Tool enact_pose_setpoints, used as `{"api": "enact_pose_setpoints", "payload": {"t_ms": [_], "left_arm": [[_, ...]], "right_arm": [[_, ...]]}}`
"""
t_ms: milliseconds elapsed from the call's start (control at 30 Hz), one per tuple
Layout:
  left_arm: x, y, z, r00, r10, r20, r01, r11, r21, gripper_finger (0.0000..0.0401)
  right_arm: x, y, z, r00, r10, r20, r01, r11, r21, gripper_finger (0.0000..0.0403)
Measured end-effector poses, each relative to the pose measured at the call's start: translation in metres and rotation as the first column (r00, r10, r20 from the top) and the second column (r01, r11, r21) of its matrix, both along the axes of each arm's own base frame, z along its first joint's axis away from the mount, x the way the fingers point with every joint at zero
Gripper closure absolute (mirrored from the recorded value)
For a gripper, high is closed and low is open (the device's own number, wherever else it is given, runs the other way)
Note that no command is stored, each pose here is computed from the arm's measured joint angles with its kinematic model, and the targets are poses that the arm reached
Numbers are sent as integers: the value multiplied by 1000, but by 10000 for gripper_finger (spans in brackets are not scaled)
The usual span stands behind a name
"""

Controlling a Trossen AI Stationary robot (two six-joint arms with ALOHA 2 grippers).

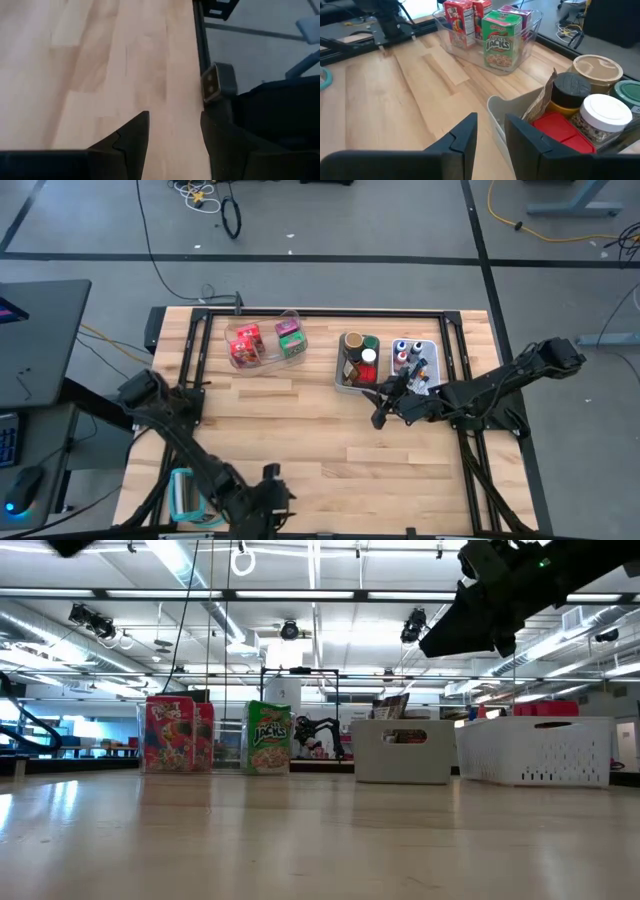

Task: Pick & Place Kitchen Items
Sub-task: Put the small yellow food coloring bottle into the white bin

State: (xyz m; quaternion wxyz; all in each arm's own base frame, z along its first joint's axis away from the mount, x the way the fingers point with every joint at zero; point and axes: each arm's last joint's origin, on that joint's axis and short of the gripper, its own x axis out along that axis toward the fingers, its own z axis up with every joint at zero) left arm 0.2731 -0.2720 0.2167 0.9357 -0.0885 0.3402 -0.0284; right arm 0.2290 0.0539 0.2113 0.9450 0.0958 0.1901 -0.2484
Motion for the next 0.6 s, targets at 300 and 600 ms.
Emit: {"api": "enact_pose_setpoints", "payload": {"t_ms": [300, 600], "left_arm": [[-6, -11, -20, 992, 120, -43, -123, 991, -58, 214], [-9, -1, -28, 976, 99, -192, -107, 994, -33, 214]], "right_arm": [[0, 0, 1, 1000, 4, 7, -4, 1000, 5, 293], [0, 0, 1, 1000, 8, 2, -8, 1000, -5, 293]]}}
